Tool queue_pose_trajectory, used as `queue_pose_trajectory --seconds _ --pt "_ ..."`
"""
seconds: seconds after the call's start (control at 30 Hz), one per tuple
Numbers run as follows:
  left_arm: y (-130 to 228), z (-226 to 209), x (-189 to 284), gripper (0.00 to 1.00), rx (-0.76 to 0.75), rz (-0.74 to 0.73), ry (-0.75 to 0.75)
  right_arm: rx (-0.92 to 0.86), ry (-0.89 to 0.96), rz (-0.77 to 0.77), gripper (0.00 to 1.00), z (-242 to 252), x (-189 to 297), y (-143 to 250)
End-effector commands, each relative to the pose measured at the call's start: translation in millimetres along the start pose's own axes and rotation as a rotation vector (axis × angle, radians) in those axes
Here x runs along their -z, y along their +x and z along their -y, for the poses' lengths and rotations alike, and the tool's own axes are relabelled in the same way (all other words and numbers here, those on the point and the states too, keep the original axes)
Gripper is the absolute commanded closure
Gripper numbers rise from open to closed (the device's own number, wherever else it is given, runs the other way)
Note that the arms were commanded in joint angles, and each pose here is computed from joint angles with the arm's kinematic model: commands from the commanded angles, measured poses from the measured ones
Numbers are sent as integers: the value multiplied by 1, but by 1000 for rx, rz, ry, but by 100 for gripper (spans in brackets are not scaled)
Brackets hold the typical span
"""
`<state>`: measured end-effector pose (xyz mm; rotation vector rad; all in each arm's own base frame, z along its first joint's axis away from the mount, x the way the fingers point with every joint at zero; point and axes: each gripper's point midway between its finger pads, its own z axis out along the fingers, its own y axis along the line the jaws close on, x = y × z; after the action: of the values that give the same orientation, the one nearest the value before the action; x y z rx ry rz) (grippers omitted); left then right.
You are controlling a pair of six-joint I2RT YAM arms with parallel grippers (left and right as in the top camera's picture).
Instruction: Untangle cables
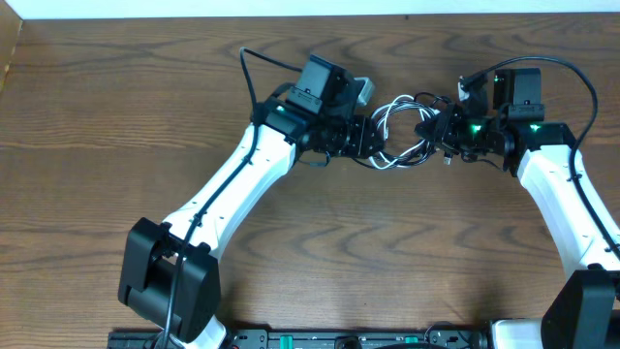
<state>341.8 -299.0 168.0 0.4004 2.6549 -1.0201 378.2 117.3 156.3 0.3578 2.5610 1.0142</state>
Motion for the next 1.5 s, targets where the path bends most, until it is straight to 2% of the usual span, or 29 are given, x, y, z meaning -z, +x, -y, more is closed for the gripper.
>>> queue_pose_trajectory --seconds 0.0,0.07,0.2,0.57,0.77,0.83,0.9,1.0,1.03,1.13,1.27,1.47 --pt "-15 -59 11 76 32 87 -322 14 22 22 99 4 2 -5" --pt "-14 -79 20 85 54 94 -410 14 25 24 99 4 3 -5" --pt "-11 -110 45 92 104 103 -542 14 36 29 99 6 3 -6" --pt "-15 -162 137 92 175 237 -880 1 77 32 99 14 3 -5" --pt "-9 -160 137 92 189 211 -849 14 70 40 99 12 3 -7" --pt "-3 -156 131 83 196 179 -812 85 27 38 99 4 3 -9" --pt "1 -148 123 68 186 144 -751 191 -50 32 99 -11 3 -9" --pt "6 -125 104 53 63 58 -586 348 -180 29 99 -36 7 -7" --pt "7 -111 96 44 8 29 -493 413 -241 29 99 -48 11 -5" --pt "6 -87 87 36 -64 14 -349 492 -325 25 99 -64 20 1" --pt "-11 -58 85 32 -119 65 -203 528 -351 21 99 -71 26 7" --pt "-48 -49 102 20 -108 202 -180 534 -345 12 99 -70 29 12"
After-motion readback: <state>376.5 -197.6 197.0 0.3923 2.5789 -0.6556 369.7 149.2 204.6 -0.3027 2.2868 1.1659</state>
